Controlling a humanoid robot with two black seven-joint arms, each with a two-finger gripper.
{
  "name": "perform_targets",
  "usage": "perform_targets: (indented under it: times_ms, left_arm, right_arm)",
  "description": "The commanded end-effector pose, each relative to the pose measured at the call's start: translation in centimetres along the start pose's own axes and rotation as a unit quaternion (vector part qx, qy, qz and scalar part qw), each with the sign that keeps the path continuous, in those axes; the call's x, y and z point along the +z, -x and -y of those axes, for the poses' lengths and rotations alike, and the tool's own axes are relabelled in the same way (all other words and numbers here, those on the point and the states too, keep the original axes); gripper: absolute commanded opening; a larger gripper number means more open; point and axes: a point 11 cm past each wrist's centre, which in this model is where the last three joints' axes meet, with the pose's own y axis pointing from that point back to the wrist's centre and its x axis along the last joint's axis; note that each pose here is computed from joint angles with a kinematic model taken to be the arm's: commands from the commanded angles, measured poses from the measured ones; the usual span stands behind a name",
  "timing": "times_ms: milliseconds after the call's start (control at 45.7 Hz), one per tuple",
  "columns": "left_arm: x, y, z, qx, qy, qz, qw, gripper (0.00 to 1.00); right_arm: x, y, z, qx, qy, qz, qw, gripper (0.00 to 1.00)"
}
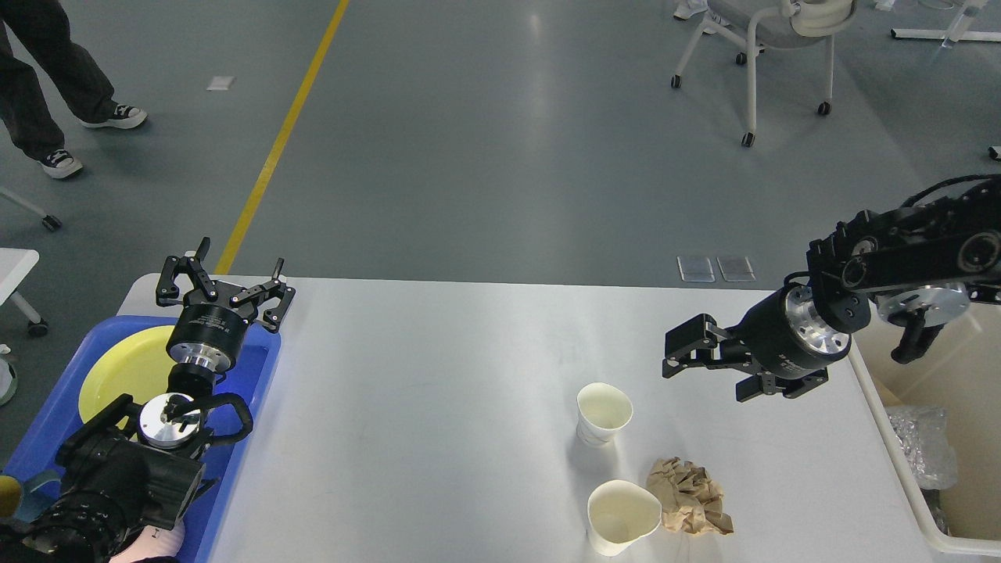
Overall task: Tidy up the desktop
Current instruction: 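Raise the right gripper and move it down to the brown paper scrap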
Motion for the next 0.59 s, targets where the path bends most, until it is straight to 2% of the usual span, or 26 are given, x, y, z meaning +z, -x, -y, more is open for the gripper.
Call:
perform_targets:
  times_ms: [0, 175, 569]
  left_arm:
    - [0.0, 0.0, 0.0, 0.000, 0.000, 0.000, 1.000, 1.00]
    - [0.0, 0.0, 0.0, 0.000, 0.000, 0.000, 1.000, 1.00]
    - [-0.1, 0.1, 0.1, -0.001, 0.000, -0.001, 1.000, 1.00]
  right_arm:
    - [3.4, 1.6, 2.0, -0.019, -0.001, 0.054, 0.998, 1.00]
    - [7.2, 3.2, 4.6, -0.014, -0.003, 0.114, 0.993, 1.00]
    - [9.3, 5.7, 10.9, -0.029, -0.039, 0.192, 0.980, 1.00]
